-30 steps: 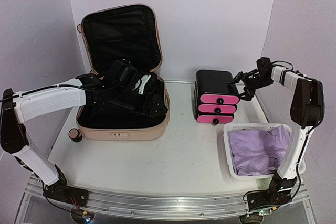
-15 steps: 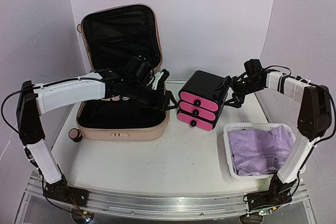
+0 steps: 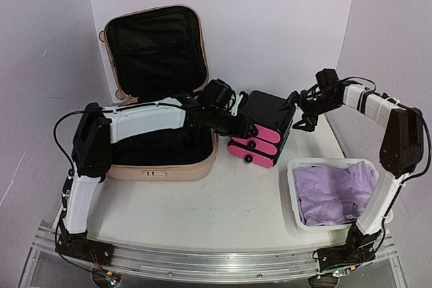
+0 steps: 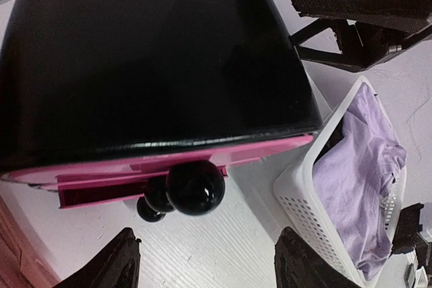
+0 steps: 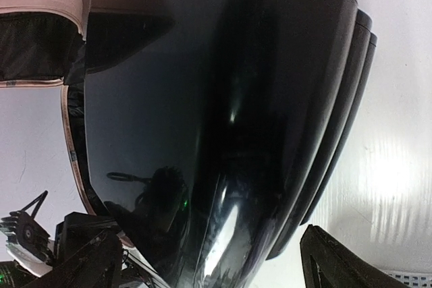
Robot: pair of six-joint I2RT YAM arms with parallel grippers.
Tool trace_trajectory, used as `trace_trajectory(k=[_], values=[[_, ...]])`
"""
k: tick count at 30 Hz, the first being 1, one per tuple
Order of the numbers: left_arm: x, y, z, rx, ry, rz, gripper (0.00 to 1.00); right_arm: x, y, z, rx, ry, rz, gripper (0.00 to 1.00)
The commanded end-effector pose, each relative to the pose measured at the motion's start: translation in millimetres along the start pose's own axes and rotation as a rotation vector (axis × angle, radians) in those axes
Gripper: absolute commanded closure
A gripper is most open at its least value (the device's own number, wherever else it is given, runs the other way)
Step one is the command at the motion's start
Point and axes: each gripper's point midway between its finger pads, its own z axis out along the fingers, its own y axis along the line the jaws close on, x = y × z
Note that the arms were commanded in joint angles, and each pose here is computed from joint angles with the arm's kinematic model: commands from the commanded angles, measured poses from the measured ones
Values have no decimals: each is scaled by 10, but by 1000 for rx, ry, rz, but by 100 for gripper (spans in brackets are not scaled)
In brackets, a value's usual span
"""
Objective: Open, take out, and arrange the luggage
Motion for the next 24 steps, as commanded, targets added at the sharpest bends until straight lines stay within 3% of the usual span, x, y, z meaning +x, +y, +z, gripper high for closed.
trace_trajectory(k=[1,7,15,21,24], values=[[-391,-114,82,22,-112,-10,34,-119,102,34,-30,1,-21,7],[-371,-158,287,29,-112,-42,41,-165,158,45,-47,1,-27,8],[-391,-242,403,53,-118,-55,73,-170,144,27,-35,-9,-43,11],[-349,-441,430,77,-118,-39,89,-225,48,36,8,-36,-55,11],[-304,-568,422,83,-118,-22,92,-279,-46,65,27,-42,-34,12]])
